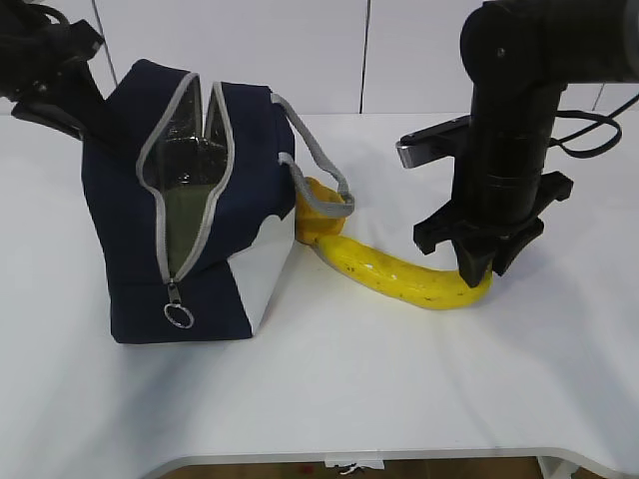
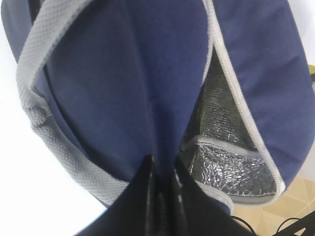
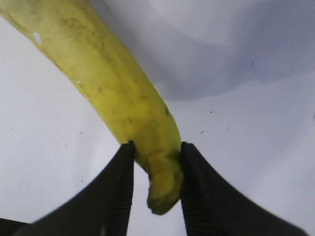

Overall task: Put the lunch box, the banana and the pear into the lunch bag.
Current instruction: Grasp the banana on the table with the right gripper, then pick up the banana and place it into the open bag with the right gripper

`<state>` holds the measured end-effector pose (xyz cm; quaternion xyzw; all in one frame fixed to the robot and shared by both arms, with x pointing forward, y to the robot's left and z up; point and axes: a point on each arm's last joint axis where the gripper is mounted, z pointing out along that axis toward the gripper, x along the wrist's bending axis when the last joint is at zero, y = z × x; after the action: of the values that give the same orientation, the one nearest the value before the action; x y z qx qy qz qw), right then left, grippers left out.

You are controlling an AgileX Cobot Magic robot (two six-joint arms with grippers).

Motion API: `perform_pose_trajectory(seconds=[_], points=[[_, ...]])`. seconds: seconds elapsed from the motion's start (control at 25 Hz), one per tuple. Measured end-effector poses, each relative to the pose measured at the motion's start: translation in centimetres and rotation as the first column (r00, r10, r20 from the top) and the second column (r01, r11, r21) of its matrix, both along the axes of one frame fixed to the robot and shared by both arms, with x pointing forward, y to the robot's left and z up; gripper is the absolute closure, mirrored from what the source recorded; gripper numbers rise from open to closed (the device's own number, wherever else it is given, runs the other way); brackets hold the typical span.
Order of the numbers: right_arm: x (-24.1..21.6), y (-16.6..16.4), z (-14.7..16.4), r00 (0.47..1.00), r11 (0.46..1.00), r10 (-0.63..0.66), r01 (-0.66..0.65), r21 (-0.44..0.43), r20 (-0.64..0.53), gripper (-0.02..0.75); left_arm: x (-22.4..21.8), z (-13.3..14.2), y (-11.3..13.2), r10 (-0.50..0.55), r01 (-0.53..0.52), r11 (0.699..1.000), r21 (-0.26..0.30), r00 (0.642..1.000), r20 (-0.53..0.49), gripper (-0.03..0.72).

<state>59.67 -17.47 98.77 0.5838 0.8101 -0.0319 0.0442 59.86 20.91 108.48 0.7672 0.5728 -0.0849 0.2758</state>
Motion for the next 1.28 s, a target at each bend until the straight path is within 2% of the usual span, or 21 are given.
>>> perform_pose_trajectory(seconds=[0.2, 0.36, 0.52, 0.8, 1.28], points=[[0.0, 0.0, 0.0, 1.000, 1.000, -0.001, 0.001, 0.000, -0.004, 0.552, 0.0, 0.0, 0.0, 0.000, 0.000, 1.000, 0.000, 1.000, 0.000, 0.679], [0.1, 0.1, 0.2, 1.000, 1.000, -0.001, 0.001, 0.003, 0.004, 0.565, 0.0, 0.0, 0.0, 0.000, 0.000, 1.000, 0.000, 1.000, 0.000, 0.679], [0.4, 0.2, 1.0, 1.000, 1.000, -0.003, 0.003, 0.017, 0.029, 0.570, 0.0, 0.0, 0.0, 0.000, 0.000, 1.000, 0.000, 1.000, 0.000, 0.679], [-0.4, 0.4, 3.3, 0.998, 0.996, -0.023, 0.018, 0.089, 0.063, 0.576, 0.0, 0.0, 0.0, 0.000, 0.000, 1.000, 0.000, 1.000, 0.000, 0.679], [-2.3, -0.2, 6.2, 0.992, 0.993, -0.028, 0.013, 0.119, 0.121, 0.579, 0.0, 0.0, 0.0, 0.000, 0.000, 1.000, 0.001, 1.000, 0.000, 0.679]])
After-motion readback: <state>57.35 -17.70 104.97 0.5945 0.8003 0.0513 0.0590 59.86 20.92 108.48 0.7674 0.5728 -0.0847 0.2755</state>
